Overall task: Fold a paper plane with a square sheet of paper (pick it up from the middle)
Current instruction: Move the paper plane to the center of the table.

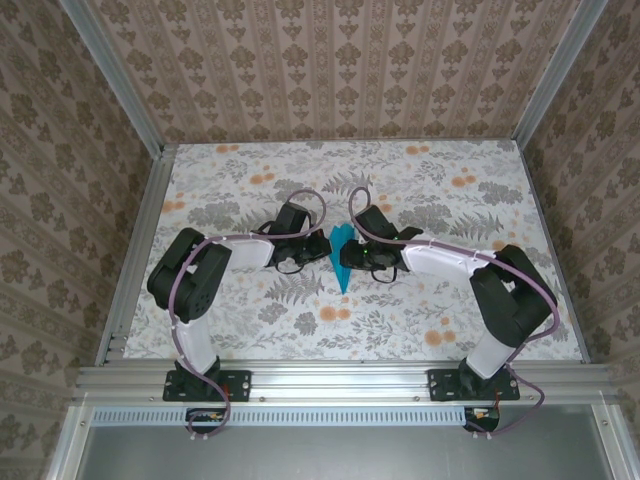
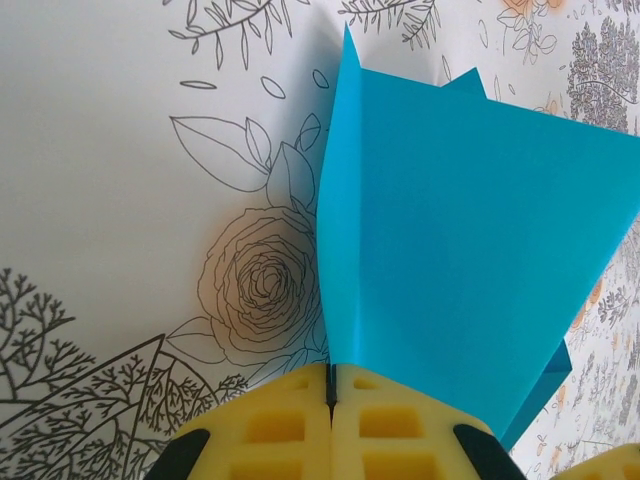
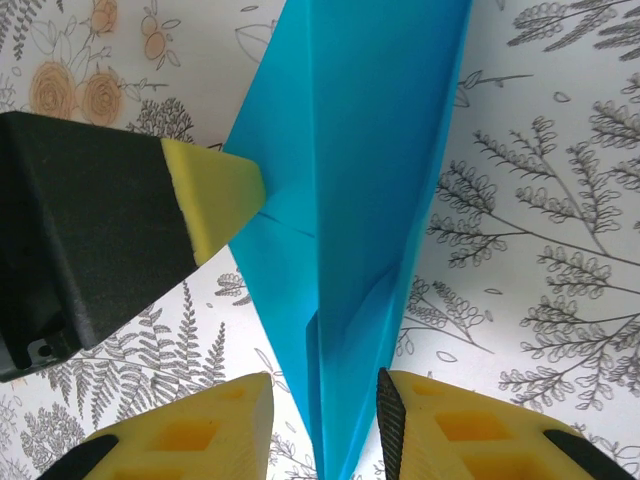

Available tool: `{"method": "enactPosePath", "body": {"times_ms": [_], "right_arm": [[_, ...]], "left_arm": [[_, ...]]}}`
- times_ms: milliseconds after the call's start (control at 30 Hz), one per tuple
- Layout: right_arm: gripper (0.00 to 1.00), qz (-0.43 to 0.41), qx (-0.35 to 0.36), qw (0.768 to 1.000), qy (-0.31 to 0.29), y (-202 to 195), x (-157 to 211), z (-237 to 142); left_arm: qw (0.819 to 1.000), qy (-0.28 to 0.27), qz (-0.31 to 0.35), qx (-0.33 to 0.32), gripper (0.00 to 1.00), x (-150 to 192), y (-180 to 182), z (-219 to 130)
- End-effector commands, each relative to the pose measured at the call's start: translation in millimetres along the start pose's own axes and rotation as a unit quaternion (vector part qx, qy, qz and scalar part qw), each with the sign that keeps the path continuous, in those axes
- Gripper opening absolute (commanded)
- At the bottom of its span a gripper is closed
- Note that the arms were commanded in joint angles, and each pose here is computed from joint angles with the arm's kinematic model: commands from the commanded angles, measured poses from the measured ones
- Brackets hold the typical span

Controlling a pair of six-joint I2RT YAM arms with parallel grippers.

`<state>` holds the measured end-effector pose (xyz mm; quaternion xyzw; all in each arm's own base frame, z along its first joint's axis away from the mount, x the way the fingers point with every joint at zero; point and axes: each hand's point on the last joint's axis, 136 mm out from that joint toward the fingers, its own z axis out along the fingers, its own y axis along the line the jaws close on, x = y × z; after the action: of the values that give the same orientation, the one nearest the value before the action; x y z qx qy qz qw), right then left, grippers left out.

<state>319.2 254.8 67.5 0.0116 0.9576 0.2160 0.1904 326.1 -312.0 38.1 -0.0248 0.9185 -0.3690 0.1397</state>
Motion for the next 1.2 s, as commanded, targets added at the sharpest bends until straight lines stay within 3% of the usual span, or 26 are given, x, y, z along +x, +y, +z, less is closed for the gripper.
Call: {"method": "enactPosePath", "body": {"times_ms": [0, 267, 667, 1167], "right_arm": [[0.35, -0.005, 0.019, 1.000, 0.012, -0.1, 2.3, 1.2], [0.39, -0.008, 0.036, 0.999, 0.037, 0.0, 9.9, 13.4], [0.36, 0.002, 0.080, 0.995, 0.055, -12.5, 10.3, 28.0], [0.09, -0.022, 0.135, 0.989, 0.056, -27.7, 5.7, 20.6]], "left_arm": [[1.000, -0.008, 0.000, 0.010, 0.00, -4.6, -5.1, -4.6], [1.000, -0.005, -0.001, 0.010, 0.00, -3.5, -4.6, -3.9], [1.000, -0.001, 0.000, 0.013, 0.00, -1.6, -4.8, -4.8], [1.000, -0.016, -0.002, -0.011, 0.22, -5.7, 9.8, -27.8]]}}
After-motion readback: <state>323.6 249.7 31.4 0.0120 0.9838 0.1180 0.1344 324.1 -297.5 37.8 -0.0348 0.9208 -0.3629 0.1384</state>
